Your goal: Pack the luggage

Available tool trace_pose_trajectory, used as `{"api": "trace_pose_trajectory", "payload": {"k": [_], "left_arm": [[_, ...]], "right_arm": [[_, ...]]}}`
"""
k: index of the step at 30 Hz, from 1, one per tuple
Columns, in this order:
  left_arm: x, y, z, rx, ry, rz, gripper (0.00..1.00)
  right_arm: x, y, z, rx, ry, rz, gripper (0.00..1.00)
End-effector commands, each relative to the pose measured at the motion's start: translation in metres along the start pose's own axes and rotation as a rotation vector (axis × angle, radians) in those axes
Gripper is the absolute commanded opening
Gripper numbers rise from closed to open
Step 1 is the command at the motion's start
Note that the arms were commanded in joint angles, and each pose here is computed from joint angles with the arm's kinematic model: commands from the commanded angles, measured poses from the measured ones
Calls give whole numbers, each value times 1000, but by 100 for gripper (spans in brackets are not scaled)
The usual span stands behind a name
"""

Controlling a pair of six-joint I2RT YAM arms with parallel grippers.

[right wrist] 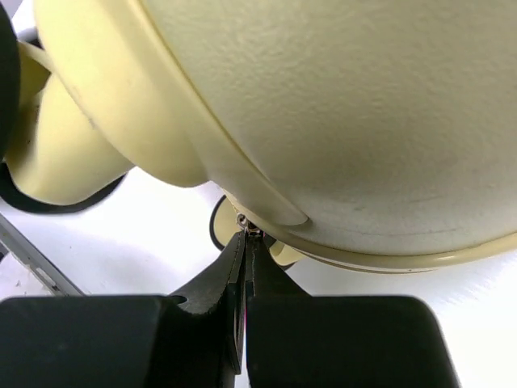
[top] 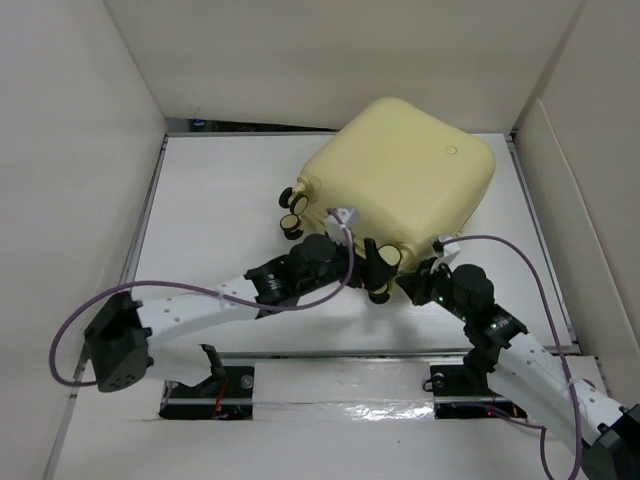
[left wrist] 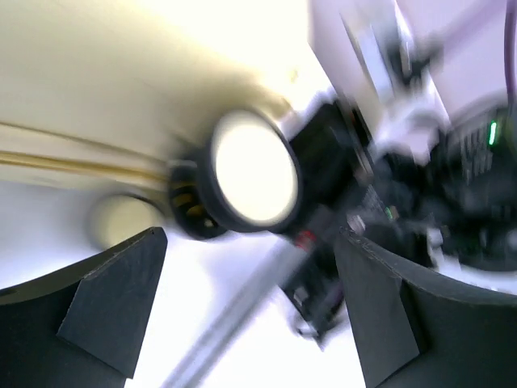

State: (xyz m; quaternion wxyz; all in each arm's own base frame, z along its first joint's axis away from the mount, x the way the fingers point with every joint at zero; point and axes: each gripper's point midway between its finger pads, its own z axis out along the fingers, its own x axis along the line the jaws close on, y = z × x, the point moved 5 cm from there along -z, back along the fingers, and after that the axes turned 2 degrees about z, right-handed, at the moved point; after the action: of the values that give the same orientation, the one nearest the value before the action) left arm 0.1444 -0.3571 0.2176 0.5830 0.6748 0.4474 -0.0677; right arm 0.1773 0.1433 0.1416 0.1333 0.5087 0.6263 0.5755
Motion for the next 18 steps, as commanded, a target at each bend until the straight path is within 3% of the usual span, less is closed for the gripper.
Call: {"api": "trace_pose_trajectory", "payload": {"k": [1, 5, 8, 12, 15, 18], "left_arm": [[21, 79, -47, -251, 161, 57, 82], [97, 106, -88, -338, 441, 12, 83], [139, 110, -112, -320, 609, -12, 83], [158, 127, -122, -331, 727, 5, 83], [171, 134, -113, -186, 772, 56, 83], [171, 148, -114, -129, 805, 164, 85]], "right_arm": [[7, 46, 1, -204, 12, 5, 0], [3, 52, 4, -210, -4, -11, 0], [-2, 56, 5, -207, -21, -24, 0], [3, 59, 6, -211, 40, -35, 0], [7, 61, 6, -206, 66, -53, 0], [10, 61, 5, -206, 84, -61, 0]]}}
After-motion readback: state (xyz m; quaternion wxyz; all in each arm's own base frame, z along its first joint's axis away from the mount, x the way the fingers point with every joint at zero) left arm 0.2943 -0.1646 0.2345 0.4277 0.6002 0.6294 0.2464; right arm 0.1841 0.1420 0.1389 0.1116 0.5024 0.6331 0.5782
